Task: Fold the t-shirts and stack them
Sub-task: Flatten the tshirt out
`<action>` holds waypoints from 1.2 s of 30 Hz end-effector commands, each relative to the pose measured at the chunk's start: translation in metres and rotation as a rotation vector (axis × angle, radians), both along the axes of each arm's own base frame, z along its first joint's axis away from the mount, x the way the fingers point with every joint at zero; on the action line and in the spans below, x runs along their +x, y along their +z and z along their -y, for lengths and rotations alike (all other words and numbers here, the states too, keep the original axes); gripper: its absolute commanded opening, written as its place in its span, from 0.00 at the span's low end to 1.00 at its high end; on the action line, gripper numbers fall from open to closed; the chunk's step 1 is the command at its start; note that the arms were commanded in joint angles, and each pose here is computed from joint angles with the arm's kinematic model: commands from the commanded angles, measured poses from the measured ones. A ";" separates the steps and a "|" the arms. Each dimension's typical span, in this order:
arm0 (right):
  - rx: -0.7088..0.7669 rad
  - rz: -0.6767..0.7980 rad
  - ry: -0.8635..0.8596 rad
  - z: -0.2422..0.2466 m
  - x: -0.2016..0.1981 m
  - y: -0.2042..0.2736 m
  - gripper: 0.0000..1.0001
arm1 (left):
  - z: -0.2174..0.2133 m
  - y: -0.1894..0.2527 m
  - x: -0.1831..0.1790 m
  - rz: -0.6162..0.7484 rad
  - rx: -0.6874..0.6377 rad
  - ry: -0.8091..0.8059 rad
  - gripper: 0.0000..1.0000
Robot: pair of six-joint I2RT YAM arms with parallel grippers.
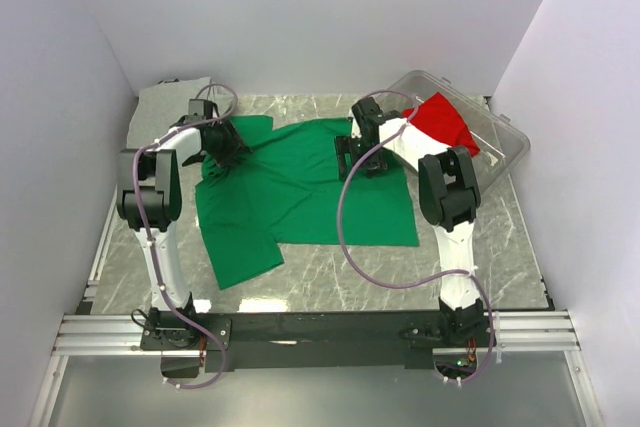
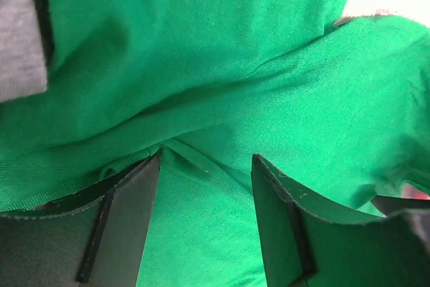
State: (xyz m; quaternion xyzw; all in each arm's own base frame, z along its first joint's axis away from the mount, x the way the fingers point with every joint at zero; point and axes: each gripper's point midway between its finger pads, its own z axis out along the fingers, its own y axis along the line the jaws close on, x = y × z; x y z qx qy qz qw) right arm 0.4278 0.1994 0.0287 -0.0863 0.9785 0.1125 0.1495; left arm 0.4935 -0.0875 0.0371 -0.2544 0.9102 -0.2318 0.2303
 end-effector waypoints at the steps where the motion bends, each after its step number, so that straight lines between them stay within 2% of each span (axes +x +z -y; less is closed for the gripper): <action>1: 0.010 0.066 0.006 0.004 0.021 0.022 0.91 | -0.009 -0.019 -0.001 -0.035 0.092 -0.020 0.64; 7: 0.066 0.126 0.035 -0.008 0.019 0.055 0.92 | 0.005 0.016 0.004 0.041 0.085 -0.050 0.64; 9: 0.075 0.143 0.045 -0.012 0.014 0.064 0.92 | 0.009 0.032 0.001 0.064 0.120 -0.057 0.64; 16: 0.091 0.079 0.057 -0.019 -0.033 0.049 0.92 | 0.027 0.062 -0.027 0.101 0.159 -0.086 0.65; 21: 0.122 0.087 0.032 -0.018 -0.059 0.051 0.92 | 0.019 0.067 -0.069 0.086 0.201 -0.040 0.65; 24: 0.128 0.086 -0.008 -0.010 -0.074 0.049 0.92 | 0.007 0.060 -0.104 0.023 0.252 -0.002 0.63; 25: 0.124 0.070 -0.029 -0.006 -0.083 0.044 0.91 | 0.007 0.055 -0.126 -0.017 0.256 -0.013 0.62; 26: 0.135 0.095 -0.042 -0.005 -0.083 0.050 0.92 | -0.006 0.051 -0.135 -0.038 0.320 0.032 0.61; 29: 0.128 0.125 -0.088 0.003 -0.087 0.054 0.91 | -0.015 0.043 -0.176 -0.107 0.379 0.053 0.55; 36: 0.119 0.166 -0.250 0.037 -0.082 0.058 0.91 | -0.022 0.035 -0.254 -0.213 0.393 0.167 0.50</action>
